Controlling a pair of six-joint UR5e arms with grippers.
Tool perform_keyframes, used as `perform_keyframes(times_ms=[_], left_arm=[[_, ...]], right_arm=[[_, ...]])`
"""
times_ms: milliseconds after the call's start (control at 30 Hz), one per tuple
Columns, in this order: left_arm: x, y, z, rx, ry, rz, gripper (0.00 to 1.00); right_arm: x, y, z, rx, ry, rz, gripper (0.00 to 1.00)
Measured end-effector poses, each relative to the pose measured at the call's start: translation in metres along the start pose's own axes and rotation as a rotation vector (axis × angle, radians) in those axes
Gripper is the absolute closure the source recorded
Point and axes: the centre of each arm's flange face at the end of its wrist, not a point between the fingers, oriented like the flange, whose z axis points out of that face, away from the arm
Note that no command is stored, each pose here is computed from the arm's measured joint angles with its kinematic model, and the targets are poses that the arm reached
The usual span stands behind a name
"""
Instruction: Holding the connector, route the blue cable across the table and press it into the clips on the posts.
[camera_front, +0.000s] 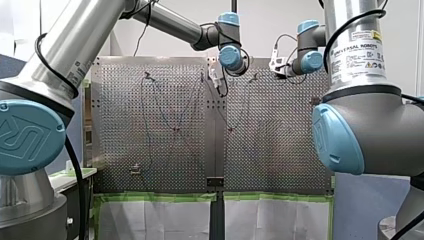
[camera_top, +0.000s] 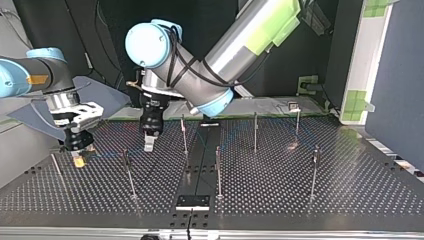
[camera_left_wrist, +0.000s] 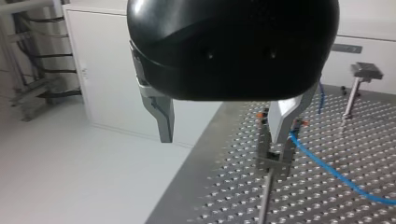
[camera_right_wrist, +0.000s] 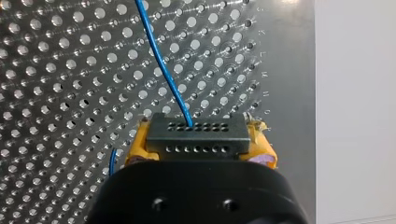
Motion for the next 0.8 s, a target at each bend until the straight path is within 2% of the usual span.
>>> perform_keyframes(times_ms=[233,400,633,700,800], left_arm=[[-0.025,0.008,-0.014,-0.008,-0.067,-0.077,0.0],[-0.043,0.019,-0.024,-0.035,-0.124,-0.137,0.0],[-0.064,0.035,-0.035,-0.081,-0.194,-0.191,0.0],[-0.059,0.039,-0.036,-0.08,-0.2,-0.21,0.0],[-0.037,0.041,-0.038,-0.073,-0.183,-0.232,0.0]], right_arm=[[0.0,0.0,0.0,0.0,-0.001,0.001,0.98],[-0.001,-0.003,0.0,0.004,-0.004,-0.001,0.98],[-0.002,-0.007,0.0,0.011,-0.008,-0.004,0.98],[-0.003,-0.008,0.0,0.012,-0.01,-0.006,0.98],[-0.004,-0.01,0.0,0.014,-0.012,-0.008,0.98]])
